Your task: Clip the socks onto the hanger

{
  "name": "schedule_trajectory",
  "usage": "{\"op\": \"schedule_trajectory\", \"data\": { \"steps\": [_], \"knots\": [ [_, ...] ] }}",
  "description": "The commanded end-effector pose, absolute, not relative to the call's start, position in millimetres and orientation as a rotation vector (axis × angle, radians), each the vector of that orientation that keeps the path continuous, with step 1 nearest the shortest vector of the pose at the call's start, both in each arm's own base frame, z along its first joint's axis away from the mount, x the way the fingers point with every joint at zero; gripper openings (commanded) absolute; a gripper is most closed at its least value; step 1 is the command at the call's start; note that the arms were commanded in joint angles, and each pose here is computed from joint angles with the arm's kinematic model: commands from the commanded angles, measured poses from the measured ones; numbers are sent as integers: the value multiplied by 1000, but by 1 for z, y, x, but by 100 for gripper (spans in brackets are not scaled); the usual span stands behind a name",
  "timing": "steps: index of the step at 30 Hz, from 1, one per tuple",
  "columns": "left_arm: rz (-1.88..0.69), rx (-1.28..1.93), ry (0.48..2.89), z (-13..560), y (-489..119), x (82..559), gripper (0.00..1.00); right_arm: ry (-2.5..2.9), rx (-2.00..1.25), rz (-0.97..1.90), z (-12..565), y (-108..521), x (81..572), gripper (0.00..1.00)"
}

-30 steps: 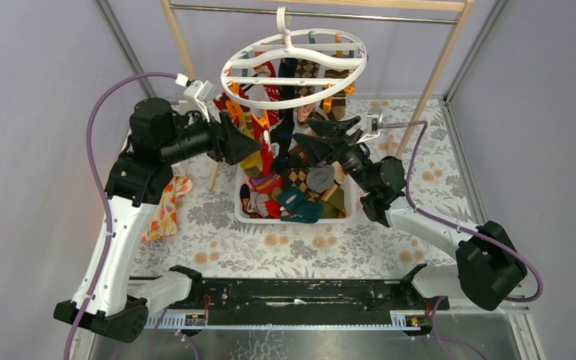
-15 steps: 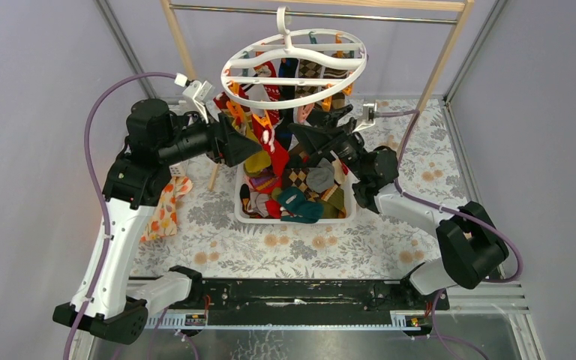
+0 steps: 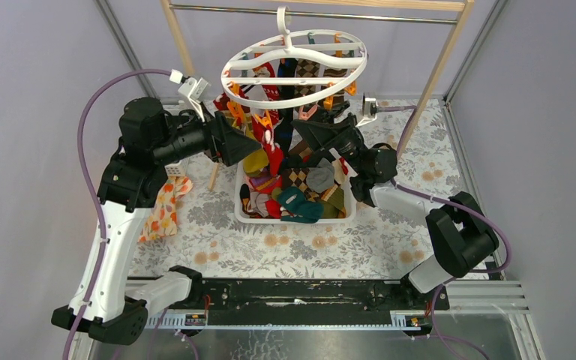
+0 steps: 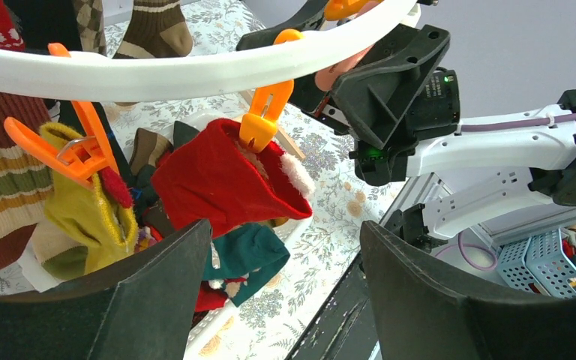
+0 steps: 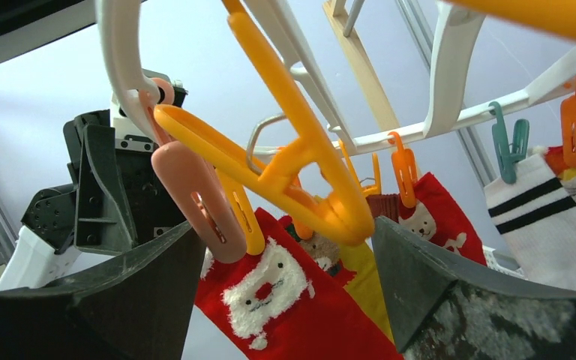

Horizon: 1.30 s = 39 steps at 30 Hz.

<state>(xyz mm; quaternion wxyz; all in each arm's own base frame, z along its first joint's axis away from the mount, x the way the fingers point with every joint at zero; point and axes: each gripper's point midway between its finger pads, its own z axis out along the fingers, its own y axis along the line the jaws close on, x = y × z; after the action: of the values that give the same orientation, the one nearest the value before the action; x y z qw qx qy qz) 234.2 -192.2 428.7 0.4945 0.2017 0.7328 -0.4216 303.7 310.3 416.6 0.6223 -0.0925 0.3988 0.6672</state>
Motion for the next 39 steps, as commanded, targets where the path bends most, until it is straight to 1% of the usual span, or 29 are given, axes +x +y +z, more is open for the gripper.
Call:
{"op": "schedule_trajectory", "data": {
  "steps": [1,5,7,8,11,14,21,26,33,39],
  "knots": [
    [-1024,525,1710,448,-194,229,80,740,-249,1580,449,295,279,85],
    [-1015,527,1703,450,-193,228,80,742,-248,1573,448,293,277,81],
    [-1015,527,1703,451,-193,228,80,736,-251,1567,449,293,276,81],
    [-1015,527,1703,451,-193,229,80,735,-251,1562,449,293,277,82],
    [-1013,530,1701,452,-193,228,80,737,-253,1534,447,291,282,94],
    [-1009,533,1697,453,-192,227,81,762,-257,1513,441,290,289,97],
    [-1014,541,1696,457,-193,226,82,765,-288,1495,441,289,299,97],
    [-1023,544,1699,457,-194,225,82,731,-318,1523,450,292,295,95],
    [-1024,549,1709,454,-194,225,83,728,-325,1503,451,292,297,95],
    [-1046,565,1704,454,-197,223,84,779,-273,1386,443,289,317,93]
  ]
}}
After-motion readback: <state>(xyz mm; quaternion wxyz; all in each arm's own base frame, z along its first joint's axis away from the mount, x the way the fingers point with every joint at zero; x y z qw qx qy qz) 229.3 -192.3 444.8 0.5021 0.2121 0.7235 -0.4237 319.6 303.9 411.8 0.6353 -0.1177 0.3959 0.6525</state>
